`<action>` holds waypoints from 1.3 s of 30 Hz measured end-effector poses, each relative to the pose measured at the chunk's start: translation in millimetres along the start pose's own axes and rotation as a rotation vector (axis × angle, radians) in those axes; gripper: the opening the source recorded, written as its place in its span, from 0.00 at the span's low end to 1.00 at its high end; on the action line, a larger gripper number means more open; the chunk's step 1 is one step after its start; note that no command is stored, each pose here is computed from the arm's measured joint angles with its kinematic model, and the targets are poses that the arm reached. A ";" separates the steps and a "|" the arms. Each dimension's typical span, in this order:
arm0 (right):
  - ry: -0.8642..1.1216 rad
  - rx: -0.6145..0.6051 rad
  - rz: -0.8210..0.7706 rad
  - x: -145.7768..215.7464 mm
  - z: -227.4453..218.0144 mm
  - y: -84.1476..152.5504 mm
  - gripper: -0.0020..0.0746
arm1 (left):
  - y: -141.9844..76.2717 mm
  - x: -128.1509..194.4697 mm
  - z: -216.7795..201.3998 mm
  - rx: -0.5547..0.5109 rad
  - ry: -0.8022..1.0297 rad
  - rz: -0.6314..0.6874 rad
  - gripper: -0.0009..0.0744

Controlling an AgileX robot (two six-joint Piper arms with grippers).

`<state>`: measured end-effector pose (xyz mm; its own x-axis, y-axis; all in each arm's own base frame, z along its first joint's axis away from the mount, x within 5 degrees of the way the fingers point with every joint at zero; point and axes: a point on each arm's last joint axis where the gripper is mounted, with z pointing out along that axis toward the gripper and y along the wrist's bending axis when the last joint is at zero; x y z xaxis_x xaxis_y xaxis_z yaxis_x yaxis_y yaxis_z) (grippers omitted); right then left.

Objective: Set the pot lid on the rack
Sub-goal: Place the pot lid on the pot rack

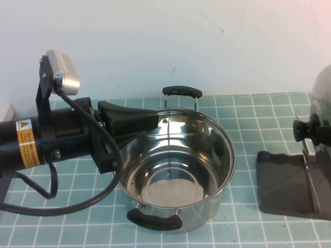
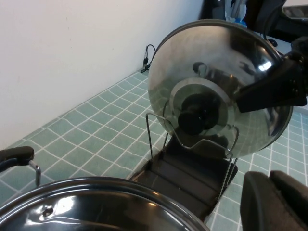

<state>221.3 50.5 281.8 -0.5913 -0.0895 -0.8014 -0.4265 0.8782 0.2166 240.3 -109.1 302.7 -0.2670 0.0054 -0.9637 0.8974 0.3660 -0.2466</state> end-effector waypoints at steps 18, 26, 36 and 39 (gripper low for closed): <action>-0.036 0.052 0.015 -3.2 2.4 -13.1 0.45 | 6.5 7.1 -2.4 -0.098 0.103 0.058 0.01; -0.126 0.095 -0.033 -4.3 -61.9 0.7 0.44 | -1.9 -19.1 -35.4 -0.495 0.134 0.216 0.01; -0.399 0.270 -0.308 13.8 -153.8 55.7 0.08 | -49.0 -15.4 -83.9 -0.760 -0.004 0.216 0.01; -0.465 0.286 -0.350 27.3 -167.9 68.6 0.04 | -60.1 1.2 -102.1 -0.881 -0.050 0.214 0.01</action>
<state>60.9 29.4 368.4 -0.0652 -0.2368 -0.9694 -0.3028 0.9303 -0.2069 150.2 -36.0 326.9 -0.0917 0.1221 -0.9883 0.3269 0.9412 0.0859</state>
